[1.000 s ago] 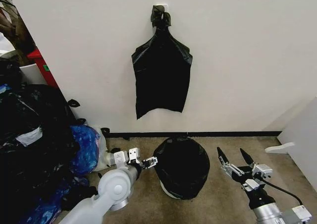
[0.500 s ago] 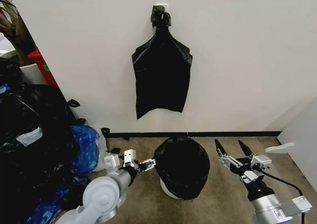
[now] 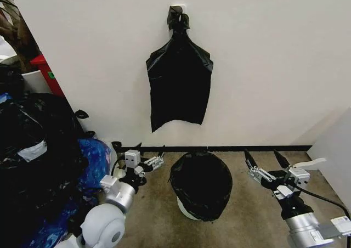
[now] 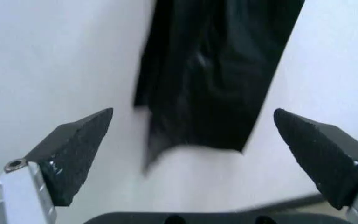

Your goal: Place the garbage bag over the trash bin.

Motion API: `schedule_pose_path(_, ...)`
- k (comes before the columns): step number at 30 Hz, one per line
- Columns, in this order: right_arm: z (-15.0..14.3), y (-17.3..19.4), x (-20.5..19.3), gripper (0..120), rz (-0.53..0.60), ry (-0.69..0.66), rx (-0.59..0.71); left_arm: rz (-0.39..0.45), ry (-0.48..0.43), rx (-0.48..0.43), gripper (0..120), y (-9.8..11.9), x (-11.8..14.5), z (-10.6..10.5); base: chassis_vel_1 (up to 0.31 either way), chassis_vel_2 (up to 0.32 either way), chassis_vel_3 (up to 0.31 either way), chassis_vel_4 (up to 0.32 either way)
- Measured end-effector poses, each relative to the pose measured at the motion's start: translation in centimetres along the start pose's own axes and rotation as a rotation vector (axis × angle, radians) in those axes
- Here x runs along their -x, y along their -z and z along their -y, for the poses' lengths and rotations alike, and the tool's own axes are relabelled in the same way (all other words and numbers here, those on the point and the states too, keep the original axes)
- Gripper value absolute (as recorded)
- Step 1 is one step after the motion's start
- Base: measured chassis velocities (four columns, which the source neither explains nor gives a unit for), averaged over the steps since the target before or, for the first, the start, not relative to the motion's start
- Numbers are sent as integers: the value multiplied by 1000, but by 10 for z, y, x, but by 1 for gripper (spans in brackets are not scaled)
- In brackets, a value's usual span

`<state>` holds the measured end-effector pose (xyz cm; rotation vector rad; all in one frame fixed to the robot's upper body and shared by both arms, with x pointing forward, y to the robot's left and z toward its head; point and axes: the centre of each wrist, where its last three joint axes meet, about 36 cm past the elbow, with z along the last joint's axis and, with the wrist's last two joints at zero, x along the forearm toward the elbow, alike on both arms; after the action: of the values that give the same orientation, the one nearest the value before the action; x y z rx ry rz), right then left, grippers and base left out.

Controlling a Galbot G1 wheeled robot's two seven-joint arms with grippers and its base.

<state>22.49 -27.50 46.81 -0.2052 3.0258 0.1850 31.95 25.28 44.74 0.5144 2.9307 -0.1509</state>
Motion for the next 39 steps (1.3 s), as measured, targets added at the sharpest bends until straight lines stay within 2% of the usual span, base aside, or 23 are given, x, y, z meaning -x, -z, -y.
schedule_pose_path(1,-2,-4,0,100,-4,-16,-27,34,9,55,100,-4,-13,-13,0,0,0,0)
schedule_pose_path(3,-4,-9,1,100,-5,-29,-45,35,38,79,100,-9,-34,-20,0,0,0,0)
schedule_pose_path(7,-10,-20,0,100,-10,-31,-40,31,144,68,100,-10,-77,-24,0,0,0,0)
schedule_pose_path(8,-10,-20,0,100,-10,-31,-40,31,144,68,100,-10,-77,-24,0,0,0,0)
schedule_pose_path(12,-14,-36,-15,100,-22,-36,-59,29,220,57,100,-8,-110,-18,0,0,0,0)
schedule_pose_path(14,-14,-46,-25,100,-25,-42,-62,20,228,61,100,-8,-120,-12,0,0,0,0)
schedule_pose_path(16,-14,-48,-27,100,-25,-43,-62,17,229,60,100,-8,-122,-10,0,0,0,0)
schedule_pose_path(22,-17,-62,-48,100,-32,-65,-53,-14,239,12,100,-6,-129,21,0,0,0,0)
schedule_pose_path(39,-15,-57,-50,100,-15,-85,-45,-66,218,-11,100,-5,-124,41,0,0,0,0)
